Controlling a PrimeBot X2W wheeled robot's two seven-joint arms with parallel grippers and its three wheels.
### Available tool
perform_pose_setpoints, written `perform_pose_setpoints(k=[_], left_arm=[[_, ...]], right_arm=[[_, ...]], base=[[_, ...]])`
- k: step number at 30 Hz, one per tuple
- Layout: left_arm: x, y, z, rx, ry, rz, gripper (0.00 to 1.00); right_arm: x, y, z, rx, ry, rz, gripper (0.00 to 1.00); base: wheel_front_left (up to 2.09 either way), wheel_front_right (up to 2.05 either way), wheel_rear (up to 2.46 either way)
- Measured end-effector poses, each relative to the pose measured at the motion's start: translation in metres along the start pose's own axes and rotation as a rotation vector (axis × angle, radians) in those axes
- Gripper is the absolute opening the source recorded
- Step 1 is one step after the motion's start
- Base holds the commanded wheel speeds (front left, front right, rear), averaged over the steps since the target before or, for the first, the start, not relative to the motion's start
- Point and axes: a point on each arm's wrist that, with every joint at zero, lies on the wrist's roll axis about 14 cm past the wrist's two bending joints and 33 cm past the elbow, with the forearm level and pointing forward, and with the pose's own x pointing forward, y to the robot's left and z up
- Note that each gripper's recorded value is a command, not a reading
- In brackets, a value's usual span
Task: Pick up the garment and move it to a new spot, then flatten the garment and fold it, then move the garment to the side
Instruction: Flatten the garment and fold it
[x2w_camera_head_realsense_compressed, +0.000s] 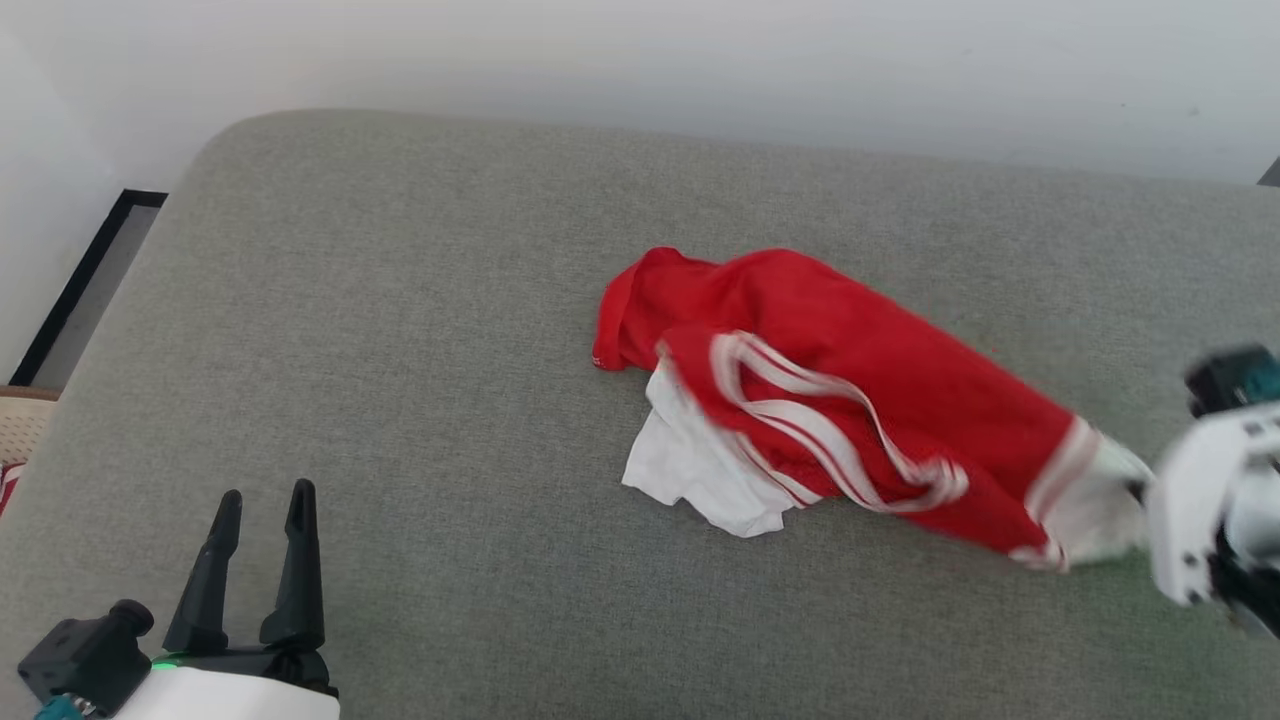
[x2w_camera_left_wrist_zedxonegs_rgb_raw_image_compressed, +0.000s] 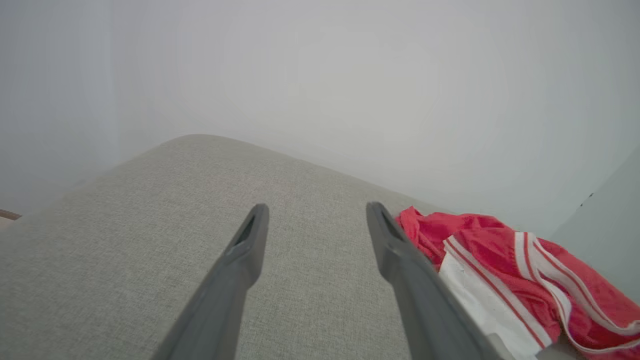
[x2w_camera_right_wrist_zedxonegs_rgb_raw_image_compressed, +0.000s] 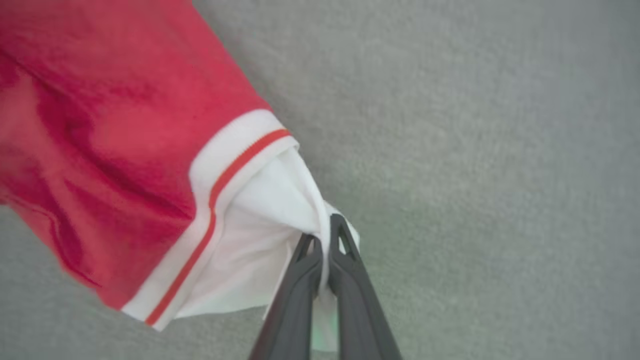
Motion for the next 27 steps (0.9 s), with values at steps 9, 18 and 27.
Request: perform_pose_setpoints(k=[9, 18, 27], left_arm=[[0.004, -0.002, -0.006, -0.001, 0.02, -0.01, 1.0], [0.014, -0.01, -0.01, 0.015, 0.053, -0.072, 1.0], [0.036, -0.033, -0.017, 0.032, 0.118, -0.221, 1.0]], right_arm=[[0.007, -0.017, -0.061, 0.147, 0.138, -0.067, 0.0], [0.008, -0.017, -0.056, 0.201, 0.096, -0.076, 1.0], [-0.033, -0.025, -0.007, 0.231, -0.17, -0.107, 1.0]], base=[[0.0, 0.0, 0.0], [0.0, 0.0, 0.0], [0.0, 0.0, 0.0]])
